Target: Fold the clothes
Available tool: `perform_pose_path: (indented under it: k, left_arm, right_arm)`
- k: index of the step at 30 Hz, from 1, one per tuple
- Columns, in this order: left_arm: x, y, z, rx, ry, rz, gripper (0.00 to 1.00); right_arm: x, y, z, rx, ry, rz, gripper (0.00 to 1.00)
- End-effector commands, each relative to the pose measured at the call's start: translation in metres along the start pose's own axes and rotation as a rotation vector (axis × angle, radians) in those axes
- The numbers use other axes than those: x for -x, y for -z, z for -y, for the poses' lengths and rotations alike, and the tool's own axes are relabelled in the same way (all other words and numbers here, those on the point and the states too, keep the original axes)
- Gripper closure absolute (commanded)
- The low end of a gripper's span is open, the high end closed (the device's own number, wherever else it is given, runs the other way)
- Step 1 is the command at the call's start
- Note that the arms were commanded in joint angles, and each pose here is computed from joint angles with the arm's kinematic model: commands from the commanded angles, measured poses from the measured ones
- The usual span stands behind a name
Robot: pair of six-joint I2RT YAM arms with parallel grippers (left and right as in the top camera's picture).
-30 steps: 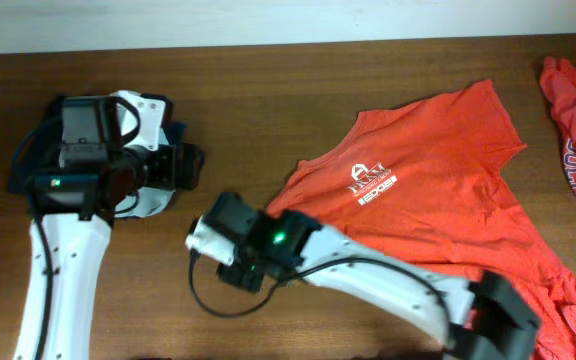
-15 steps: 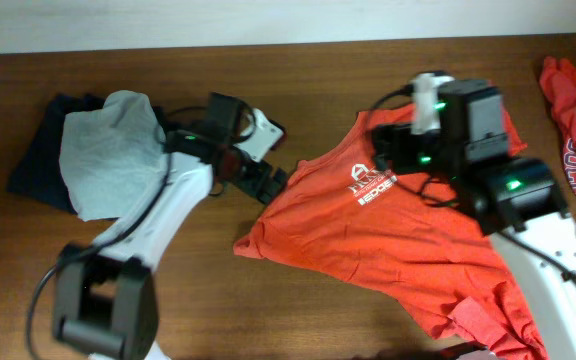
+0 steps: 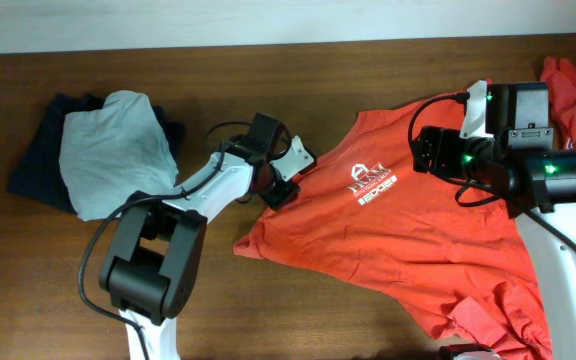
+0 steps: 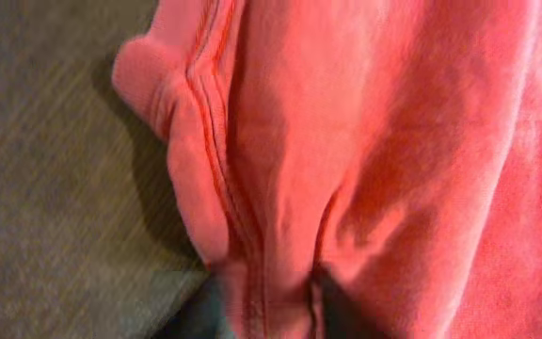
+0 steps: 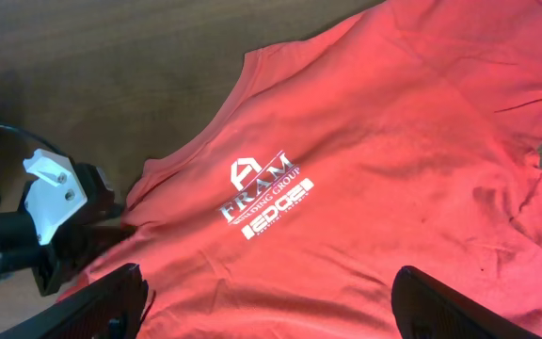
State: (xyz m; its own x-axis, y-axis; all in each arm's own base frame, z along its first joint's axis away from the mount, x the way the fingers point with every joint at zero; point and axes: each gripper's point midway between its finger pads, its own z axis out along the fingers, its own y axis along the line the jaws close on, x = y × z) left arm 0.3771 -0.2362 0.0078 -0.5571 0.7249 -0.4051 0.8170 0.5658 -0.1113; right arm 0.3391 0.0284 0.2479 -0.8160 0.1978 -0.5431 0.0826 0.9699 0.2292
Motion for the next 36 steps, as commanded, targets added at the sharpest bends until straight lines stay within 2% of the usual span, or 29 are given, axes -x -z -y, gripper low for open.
perform_pose_path:
  k: [1, 3, 5, 7, 10, 14, 21, 28, 31, 34, 36]
  left_arm:
    - [0.005, 0.000, -0.003, 0.015, -0.009, 0.008, 0.99]
    - [-0.003, 0.002, -0.023, 0.119, 0.111, -0.030, 0.99]
    - [-0.025, 0.014, -0.062, 0.336, 0.324, -0.091, 0.99]
    - [-0.045, 0.027, -0.087, 0.462, 0.469, -0.125, 0.99]
    - [-0.073, 0.046, -0.115, 0.535, 0.658, -0.147, 0.99]
    - [-0.112, 0.064, -0.143, 0.548, 0.920, -0.148, 1.00]
    - [-0.159, 0.083, -0.156, 0.567, 1.058, -0.234, 0.99]
    - [-0.163, 0.093, -0.162, 0.573, 1.082, -0.222, 0.98]
    - [-0.157, 0.097, -0.165, 0.578, 1.079, -0.201, 0.91]
    - [-0.151, 0.099, -0.167, 0.573, 1.077, -0.185, 0.85]
    - [-0.149, 0.100, -0.168, 0.573, 1.077, -0.179, 0.82]
  right_arm:
    - [0.001, 0.000, -0.001, 0.010, -0.015, -0.002, 0.12]
    - [0.001, 0.000, 0.000, 0.006, -0.015, -0.001, 0.11]
    - [0.002, 0.000, 0.004, -0.019, -0.015, 0.004, 0.11]
    - [0.002, 0.000, 0.008, -0.038, -0.015, 0.007, 0.11]
    - [0.002, -0.005, 0.010, -0.053, -0.017, -0.004, 0.11]
    - [-0.005, -0.026, 0.015, -0.072, -0.025, -0.072, 0.11]
    - [-0.041, -0.094, 0.039, -0.147, -0.110, -0.324, 0.11]
    - [-0.101, -0.146, 0.071, -0.212, -0.138, -0.631, 0.11]
    - [-0.113, -0.162, 0.076, -0.217, -0.124, -0.685, 0.11]
    - [-0.114, -0.178, 0.087, -0.256, -0.109, -0.674, 0.11]
    - [-0.116, -0.186, 0.090, -0.265, -0.105, -0.674, 0.18]
